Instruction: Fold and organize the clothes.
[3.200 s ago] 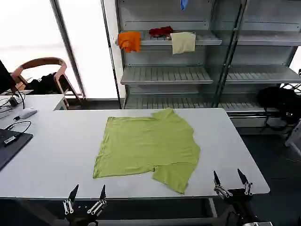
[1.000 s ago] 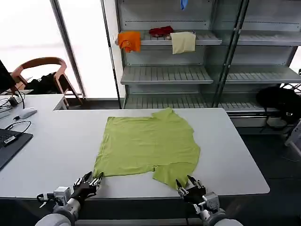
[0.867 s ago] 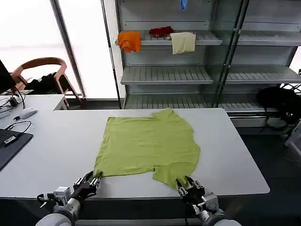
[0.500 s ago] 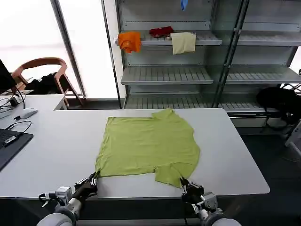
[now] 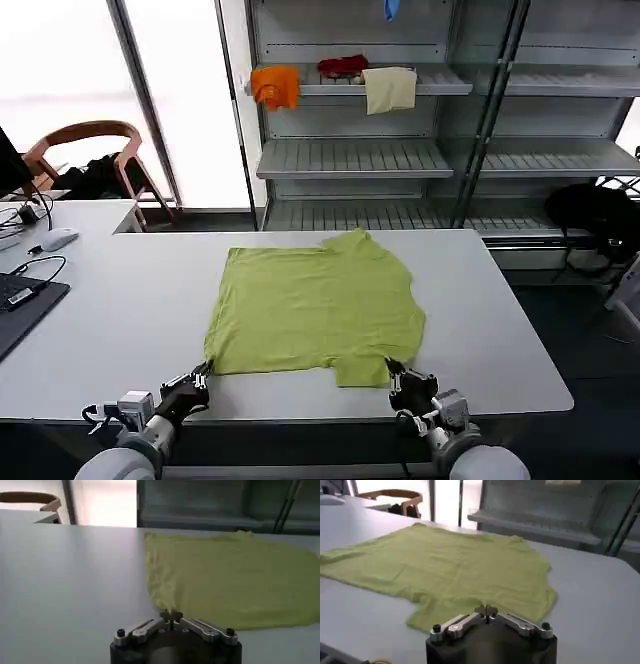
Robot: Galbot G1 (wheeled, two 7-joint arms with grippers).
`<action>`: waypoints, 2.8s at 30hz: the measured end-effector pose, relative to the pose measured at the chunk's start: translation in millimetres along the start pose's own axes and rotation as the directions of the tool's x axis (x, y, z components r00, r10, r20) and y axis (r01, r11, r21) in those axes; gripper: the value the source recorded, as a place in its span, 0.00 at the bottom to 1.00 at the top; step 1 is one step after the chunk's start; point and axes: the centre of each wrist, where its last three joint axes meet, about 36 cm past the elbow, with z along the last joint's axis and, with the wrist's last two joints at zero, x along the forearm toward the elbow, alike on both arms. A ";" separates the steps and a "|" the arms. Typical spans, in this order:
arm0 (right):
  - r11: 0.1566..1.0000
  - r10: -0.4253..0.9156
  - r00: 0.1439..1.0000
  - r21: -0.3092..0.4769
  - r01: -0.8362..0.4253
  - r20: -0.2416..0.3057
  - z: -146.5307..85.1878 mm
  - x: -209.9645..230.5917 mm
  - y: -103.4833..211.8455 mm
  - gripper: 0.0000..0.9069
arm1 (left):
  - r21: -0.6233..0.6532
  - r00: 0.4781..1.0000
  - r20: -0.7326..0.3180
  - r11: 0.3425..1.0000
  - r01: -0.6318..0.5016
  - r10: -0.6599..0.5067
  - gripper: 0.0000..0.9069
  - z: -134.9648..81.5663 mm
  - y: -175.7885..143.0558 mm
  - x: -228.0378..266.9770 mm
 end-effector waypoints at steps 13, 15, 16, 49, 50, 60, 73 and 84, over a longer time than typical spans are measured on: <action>1.000 0.006 0.998 0.029 -0.008 0.064 -14.7 -37.9 -22.2 0.00 | 0.040 0.995 0.095 0.999 0.029 -0.033 0.00 -31.6 -1.5 -23.1; 0.999 0.011 0.997 0.038 -0.014 0.075 -17.2 -47.1 -27.6 0.00 | 0.050 0.994 0.107 0.998 0.033 -0.038 0.00 -35.3 -0.9 -29.6; 0.999 0.013 0.997 0.042 -0.016 0.082 -18.7 -51.5 -29.9 0.00 | 0.054 0.993 0.113 0.998 0.035 -0.041 0.00 -37.3 -0.7 -32.6; 0.984 -0.006 0.984 0.175 -0.025 0.178 -4.2 -129.5 -77.0 0.00 | 0.039 0.986 0.157 0.998 0.053 -0.059 0.00 -30.8 11.6 -107.1; 0.984 -0.006 0.985 0.177 -0.025 0.173 -2.4 -130.1 -77.6 0.00 | 0.035 0.986 0.156 0.998 0.055 -0.060 0.00 -29.8 12.0 -107.8; 0.984 0.014 0.988 0.171 -0.041 0.154 7.0 -137.4 -78.8 0.00 | 0.004 0.988 0.145 0.998 0.057 -0.057 0.67 -25.2 11.8 -116.1; 0.986 0.048 0.989 0.151 -0.069 0.139 4.7 -136.7 -82.7 1.00 | -0.040 0.987 0.142 0.996 0.084 -0.077 1.00 -31.5 19.1 -120.1; 0.996 0.052 0.995 0.066 -0.058 0.090 -2.0 -113.8 -89.8 1.00 | -0.056 0.987 0.134 0.994 0.092 -0.084 1.00 -39.5 21.8 -101.6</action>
